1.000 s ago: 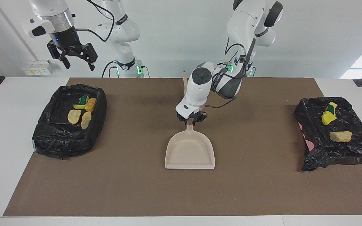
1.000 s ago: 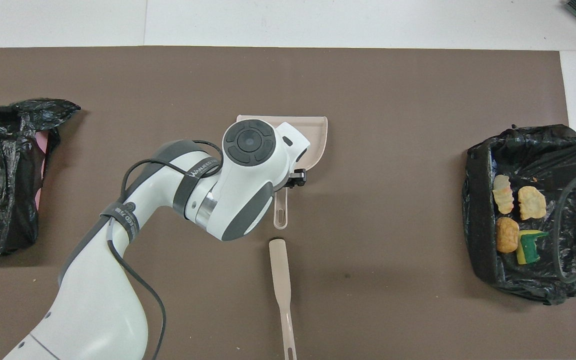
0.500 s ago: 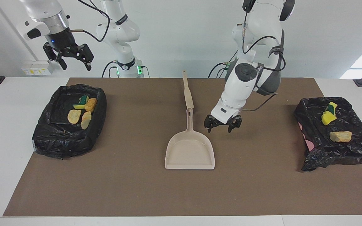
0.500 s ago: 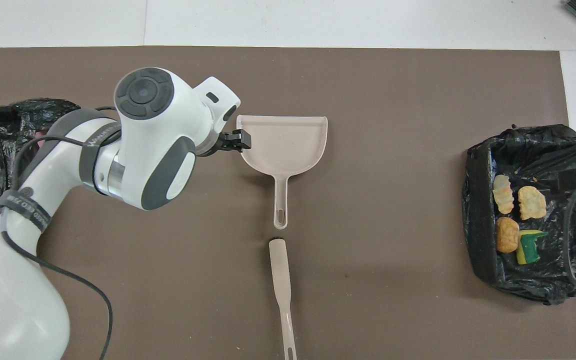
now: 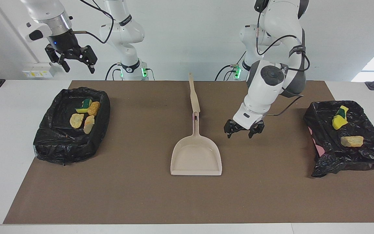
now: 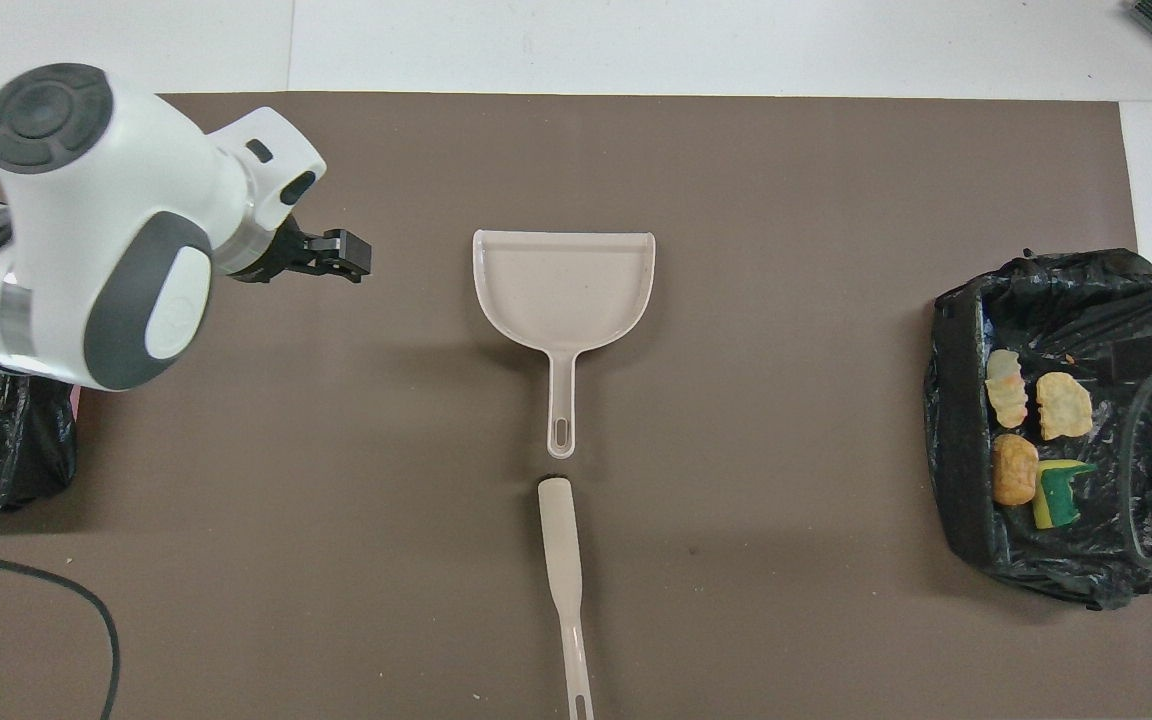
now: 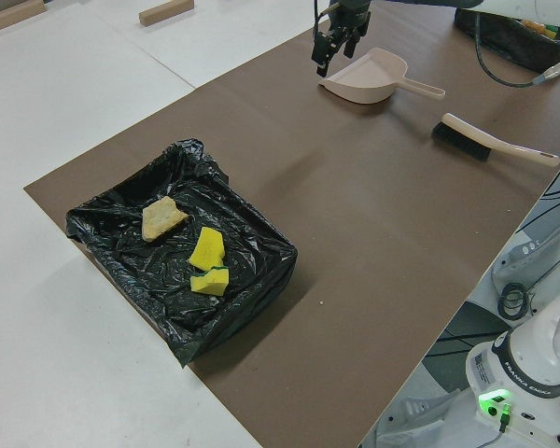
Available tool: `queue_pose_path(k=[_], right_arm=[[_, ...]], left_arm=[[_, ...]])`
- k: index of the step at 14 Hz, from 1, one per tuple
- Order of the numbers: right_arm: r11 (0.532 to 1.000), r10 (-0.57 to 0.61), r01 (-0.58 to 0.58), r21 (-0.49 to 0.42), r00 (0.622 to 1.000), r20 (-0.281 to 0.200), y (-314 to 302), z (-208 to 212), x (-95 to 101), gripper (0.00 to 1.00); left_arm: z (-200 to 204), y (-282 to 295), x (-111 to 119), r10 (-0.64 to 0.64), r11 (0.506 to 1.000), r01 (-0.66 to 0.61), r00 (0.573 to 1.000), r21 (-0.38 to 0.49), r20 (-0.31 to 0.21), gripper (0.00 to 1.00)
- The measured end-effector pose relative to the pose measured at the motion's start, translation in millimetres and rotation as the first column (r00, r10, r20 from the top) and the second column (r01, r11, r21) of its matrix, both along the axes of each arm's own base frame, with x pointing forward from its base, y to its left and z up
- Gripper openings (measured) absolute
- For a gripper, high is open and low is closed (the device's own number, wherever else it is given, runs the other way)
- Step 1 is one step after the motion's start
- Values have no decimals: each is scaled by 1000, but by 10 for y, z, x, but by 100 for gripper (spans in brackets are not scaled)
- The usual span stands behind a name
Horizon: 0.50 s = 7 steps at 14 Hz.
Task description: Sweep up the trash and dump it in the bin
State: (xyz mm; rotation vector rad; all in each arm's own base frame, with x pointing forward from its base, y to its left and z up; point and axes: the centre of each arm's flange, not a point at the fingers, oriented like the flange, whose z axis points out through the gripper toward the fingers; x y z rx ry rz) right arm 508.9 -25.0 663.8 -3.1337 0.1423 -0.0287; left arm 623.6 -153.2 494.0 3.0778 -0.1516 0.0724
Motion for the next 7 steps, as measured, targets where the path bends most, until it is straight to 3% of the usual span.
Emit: queue_pose_path(k=[3, 7], right_arm=[[1000, 0, 0, 0, 1000, -2, 0, -12, -1, 100], [1000, 2, -2, 0, 1000, -5, 11, -24, -2, 100]], left_arm=[[345, 442, -84, 24, 1000, -24, 1000, 7, 7, 100], [616, 602, -210, 62, 998, -61, 997, 26, -43, 100]])
